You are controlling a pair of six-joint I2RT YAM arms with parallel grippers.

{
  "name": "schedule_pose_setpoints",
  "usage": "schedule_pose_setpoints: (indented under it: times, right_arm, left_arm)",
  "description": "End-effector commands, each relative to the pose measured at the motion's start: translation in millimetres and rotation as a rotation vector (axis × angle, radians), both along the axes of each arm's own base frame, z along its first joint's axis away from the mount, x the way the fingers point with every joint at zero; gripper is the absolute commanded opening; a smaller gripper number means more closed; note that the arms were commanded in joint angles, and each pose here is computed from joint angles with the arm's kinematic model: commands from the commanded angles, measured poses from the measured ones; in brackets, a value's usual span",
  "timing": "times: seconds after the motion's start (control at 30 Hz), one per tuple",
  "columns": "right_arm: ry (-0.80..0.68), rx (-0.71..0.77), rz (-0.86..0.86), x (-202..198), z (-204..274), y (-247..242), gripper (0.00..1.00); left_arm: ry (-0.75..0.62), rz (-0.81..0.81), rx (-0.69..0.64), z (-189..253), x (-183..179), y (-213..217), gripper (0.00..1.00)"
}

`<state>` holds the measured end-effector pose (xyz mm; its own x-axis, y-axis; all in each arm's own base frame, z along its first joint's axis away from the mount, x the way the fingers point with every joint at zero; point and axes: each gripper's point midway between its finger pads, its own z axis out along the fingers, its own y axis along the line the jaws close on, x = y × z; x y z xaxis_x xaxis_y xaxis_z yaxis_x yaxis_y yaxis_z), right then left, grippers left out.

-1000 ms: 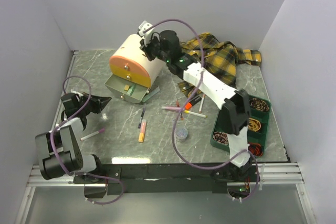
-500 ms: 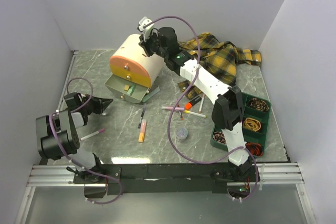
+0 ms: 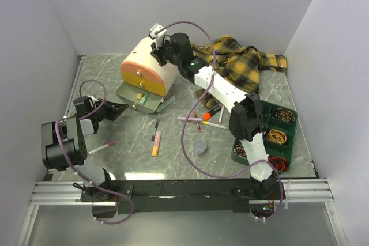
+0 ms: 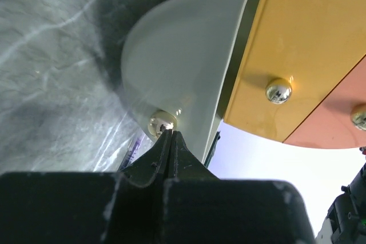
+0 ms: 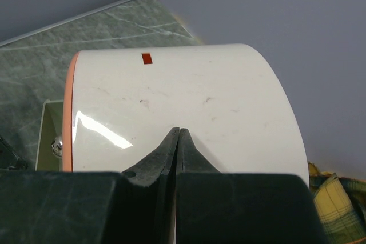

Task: Sort the stationery into containers
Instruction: Close the drawer in the storage box.

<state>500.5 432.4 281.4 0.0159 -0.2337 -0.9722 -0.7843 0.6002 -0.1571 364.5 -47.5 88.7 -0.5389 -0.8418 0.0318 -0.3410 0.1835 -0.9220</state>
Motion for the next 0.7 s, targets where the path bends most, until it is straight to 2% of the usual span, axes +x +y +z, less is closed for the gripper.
schedule_pose_setpoints:
  times: [0.0,0.67]
  right_arm:
    - [-0.011,0.027,0.005,1,15,1,0.0]
    - [0.064,0.007,0.02,-3,-12,4,0.0]
  left_arm:
    - [-0.072,-0.035,0.005,19,9,-4,0.01]
    - [-0.071,-0.103,-0.017,20,28,-24,0.01]
